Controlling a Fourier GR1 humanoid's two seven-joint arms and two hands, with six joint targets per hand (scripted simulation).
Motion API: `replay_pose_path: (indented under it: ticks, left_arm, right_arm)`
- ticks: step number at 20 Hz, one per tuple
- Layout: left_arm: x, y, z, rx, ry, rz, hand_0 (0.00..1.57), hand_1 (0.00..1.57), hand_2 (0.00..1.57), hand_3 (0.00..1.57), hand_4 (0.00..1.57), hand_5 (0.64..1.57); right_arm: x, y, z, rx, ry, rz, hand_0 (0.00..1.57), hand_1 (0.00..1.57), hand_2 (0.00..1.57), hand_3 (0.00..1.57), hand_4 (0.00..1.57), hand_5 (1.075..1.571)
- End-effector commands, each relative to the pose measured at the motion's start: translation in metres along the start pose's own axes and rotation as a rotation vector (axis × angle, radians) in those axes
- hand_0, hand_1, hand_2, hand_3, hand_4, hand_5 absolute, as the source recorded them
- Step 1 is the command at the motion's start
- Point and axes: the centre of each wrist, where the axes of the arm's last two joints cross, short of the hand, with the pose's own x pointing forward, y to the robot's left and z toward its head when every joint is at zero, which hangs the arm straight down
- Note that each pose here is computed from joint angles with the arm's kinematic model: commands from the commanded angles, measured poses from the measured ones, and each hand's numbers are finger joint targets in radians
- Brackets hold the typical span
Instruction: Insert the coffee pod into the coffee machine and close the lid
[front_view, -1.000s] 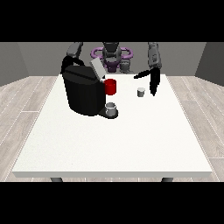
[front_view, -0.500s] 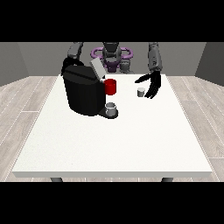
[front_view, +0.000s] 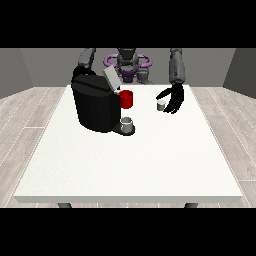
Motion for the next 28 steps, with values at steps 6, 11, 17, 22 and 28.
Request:
replay_pose_path:
  ticks: [6,11,17,22,28]
  left_arm:
    - [-0.003,-0.021,-0.004,0.132,-0.029,-0.054,0.84,0.84,0.97,0.74,0.39,1.571]
    - [-0.002,-0.014,-0.008,0.074,-0.034,-0.145,0.99,0.99,1.09,0.87,0.29,1.571]
    - [0.01,-0.01,-0.018,0.111,-0.069,-0.214,1.17,1.17,1.29,1.18,0.41,1.571]
    - [0.023,0.003,-0.021,0.018,-0.16,-0.194,1.47,1.47,1.47,1.41,0.61,1.571]
    - [0.077,0.039,-0.041,0.021,-0.273,-0.172,1.32,1.32,1.38,1.35,0.58,1.571]
  right_arm:
    - [0.019,-0.011,-0.005,0.021,0.0,-0.032,0.0,0.0,0.0,0.0,0.49,1.571]
    - [-0.001,0.002,0.001,-0.025,0.01,-0.041,0.0,0.0,0.0,0.0,0.53,1.571]
    - [0.003,0.002,-0.005,-0.002,-0.038,-0.034,0.0,0.0,0.0,0.0,0.42,1.571]
    - [-0.018,-0.025,0.001,-0.047,0.091,-0.054,0.0,0.0,0.0,0.0,0.44,1.571]
    - [-0.024,-0.014,-0.001,-0.011,0.043,-0.033,0.0,0.0,0.0,0.0,0.47,1.571]
